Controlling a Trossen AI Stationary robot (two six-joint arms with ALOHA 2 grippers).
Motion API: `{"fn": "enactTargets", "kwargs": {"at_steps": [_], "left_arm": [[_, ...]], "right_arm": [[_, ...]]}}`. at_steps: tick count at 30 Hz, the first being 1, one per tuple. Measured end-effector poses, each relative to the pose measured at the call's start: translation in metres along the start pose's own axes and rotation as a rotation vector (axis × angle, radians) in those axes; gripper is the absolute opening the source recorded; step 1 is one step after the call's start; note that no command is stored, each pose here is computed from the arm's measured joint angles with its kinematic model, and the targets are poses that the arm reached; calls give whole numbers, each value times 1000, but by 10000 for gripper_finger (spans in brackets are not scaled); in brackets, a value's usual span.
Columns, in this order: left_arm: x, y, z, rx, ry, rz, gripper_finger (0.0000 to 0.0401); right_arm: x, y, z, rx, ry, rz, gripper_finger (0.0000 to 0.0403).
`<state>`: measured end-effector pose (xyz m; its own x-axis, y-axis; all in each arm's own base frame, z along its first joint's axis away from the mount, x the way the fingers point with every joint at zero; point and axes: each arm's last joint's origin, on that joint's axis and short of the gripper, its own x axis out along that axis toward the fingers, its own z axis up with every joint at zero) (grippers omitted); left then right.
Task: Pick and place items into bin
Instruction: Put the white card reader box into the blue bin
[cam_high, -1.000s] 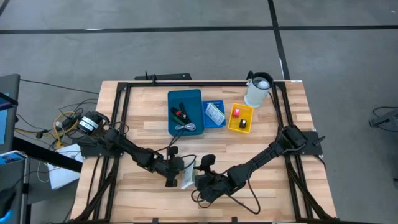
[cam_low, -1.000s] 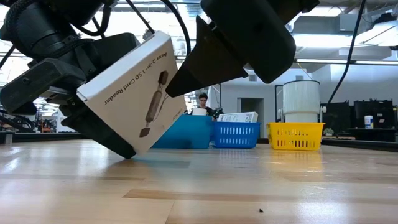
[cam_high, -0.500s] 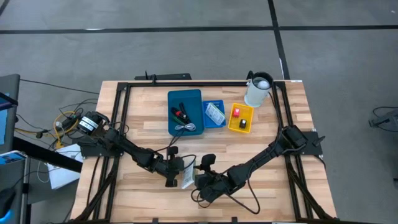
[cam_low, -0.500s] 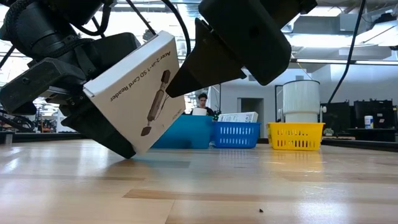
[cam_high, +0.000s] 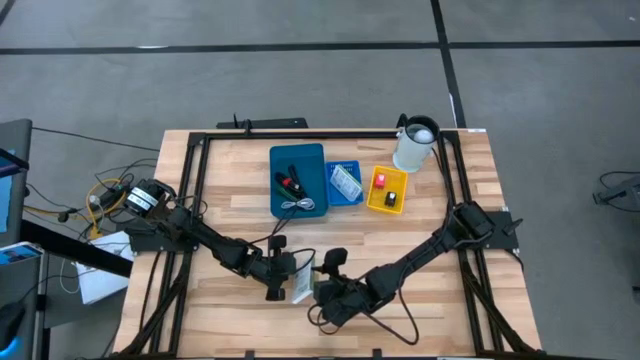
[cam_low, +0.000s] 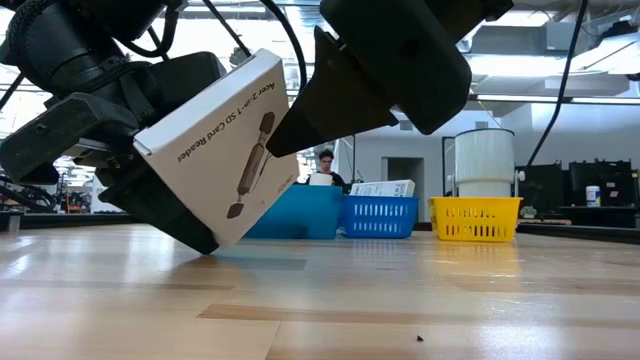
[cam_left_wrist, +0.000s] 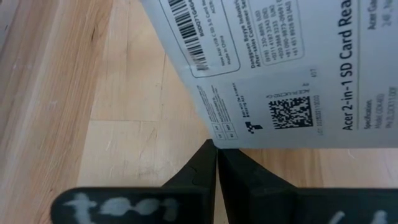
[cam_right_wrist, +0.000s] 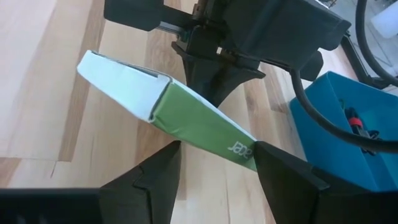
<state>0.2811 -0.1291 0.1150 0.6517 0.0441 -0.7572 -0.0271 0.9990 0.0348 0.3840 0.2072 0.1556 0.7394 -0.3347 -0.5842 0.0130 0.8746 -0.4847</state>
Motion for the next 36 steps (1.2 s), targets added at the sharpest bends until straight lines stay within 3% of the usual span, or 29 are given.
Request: {"fn": "enactTargets", "kwargs": {"at_steps": [36], "left_arm": [[0,0,0,-1,2,-10,0]], "right_arm": [[-8,8,-5,22,27,7,191]]}}
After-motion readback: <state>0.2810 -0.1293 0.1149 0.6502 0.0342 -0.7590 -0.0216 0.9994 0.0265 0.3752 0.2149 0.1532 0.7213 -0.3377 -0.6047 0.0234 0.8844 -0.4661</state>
